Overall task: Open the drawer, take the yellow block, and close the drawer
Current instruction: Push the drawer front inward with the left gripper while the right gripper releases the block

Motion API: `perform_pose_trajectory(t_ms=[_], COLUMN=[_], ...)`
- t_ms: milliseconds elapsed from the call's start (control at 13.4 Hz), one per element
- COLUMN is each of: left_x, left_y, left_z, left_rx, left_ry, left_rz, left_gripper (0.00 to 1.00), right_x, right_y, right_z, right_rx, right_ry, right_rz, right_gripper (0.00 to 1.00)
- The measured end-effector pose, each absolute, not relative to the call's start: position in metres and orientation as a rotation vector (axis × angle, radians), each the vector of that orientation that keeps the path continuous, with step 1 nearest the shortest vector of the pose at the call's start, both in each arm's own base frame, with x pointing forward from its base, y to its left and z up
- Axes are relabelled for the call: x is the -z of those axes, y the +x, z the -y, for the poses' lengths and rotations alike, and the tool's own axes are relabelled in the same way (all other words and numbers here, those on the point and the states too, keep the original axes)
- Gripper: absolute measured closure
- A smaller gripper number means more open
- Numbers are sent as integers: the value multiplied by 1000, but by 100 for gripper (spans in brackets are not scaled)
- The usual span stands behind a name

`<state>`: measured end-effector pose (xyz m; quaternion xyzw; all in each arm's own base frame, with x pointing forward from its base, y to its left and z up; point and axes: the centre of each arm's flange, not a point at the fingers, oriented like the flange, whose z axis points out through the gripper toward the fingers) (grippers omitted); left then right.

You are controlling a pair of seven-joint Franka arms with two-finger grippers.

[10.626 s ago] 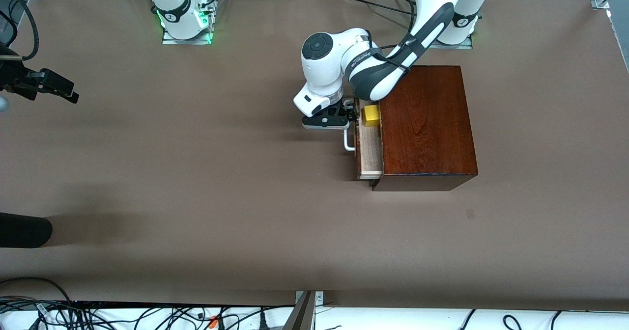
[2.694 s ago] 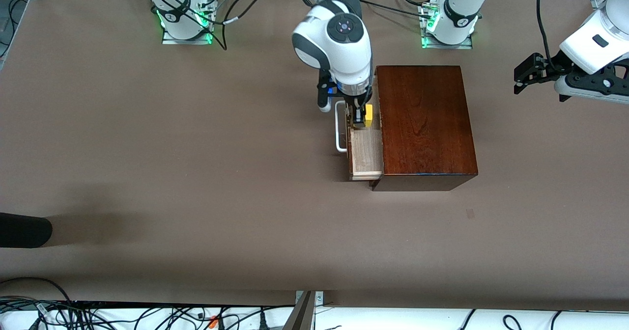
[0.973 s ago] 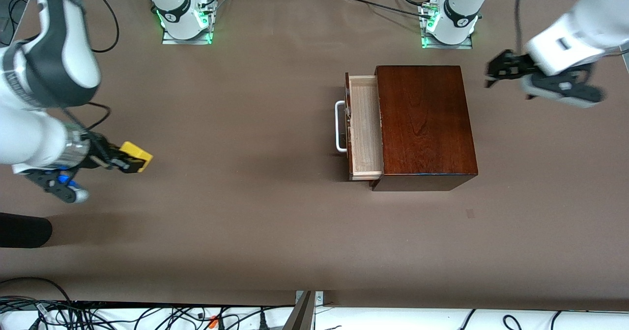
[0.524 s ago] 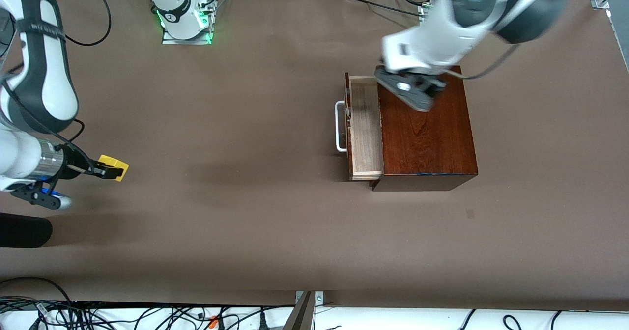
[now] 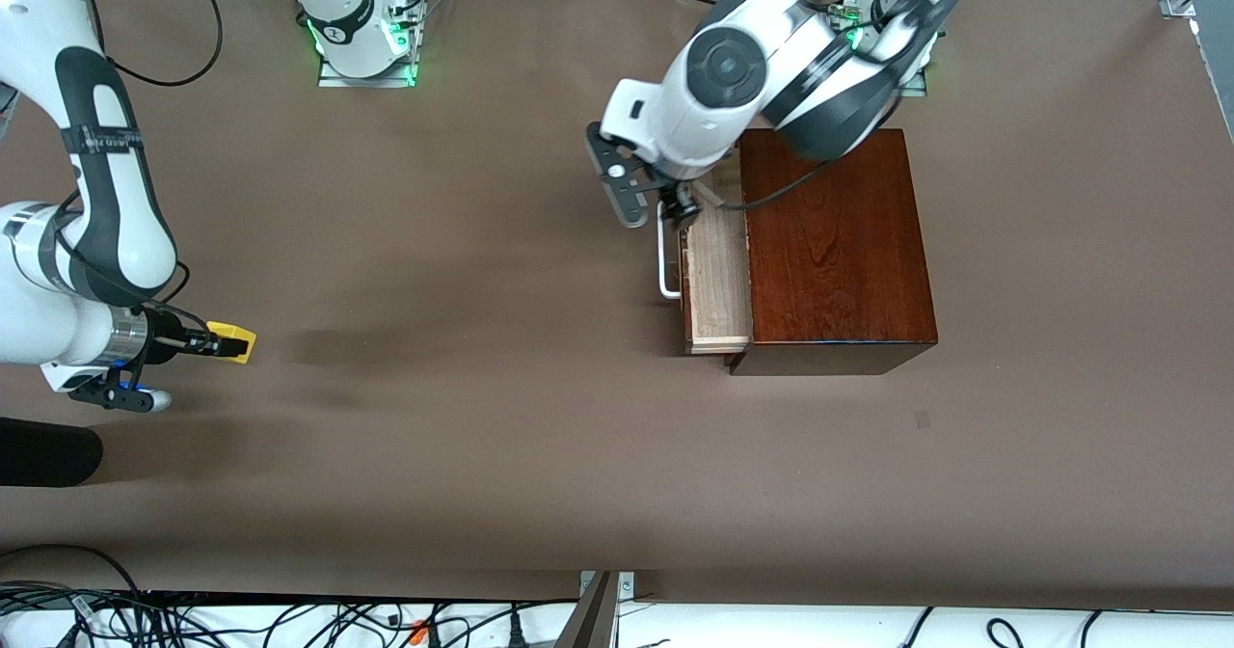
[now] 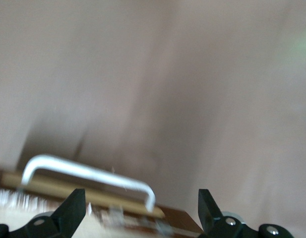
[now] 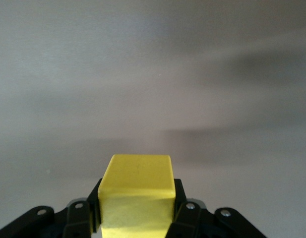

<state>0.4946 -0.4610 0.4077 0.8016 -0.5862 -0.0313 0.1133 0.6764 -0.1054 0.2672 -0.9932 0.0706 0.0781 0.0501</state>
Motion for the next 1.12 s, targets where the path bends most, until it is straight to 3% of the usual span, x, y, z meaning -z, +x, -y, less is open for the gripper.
perform_pose_trajectory(t_ms=[374, 1048, 1122], left_x=[-354, -293, -293], left_y=[487, 487, 487], left_z=[494, 491, 490], left_rx=[-2, 119, 119], left_ry=[2161, 2099, 2089], left_rz=[2283, 2446, 2454], left_gripper=[0, 0, 0], right_x=[-220, -192, -191], right_y=[673, 669, 669], right_z=[123, 120, 120], right_rx=[-258, -323, -324], right_ry=[-3033, -3056, -3056], right_rz=[-115, -67, -67], right_gripper=[44, 44, 38])
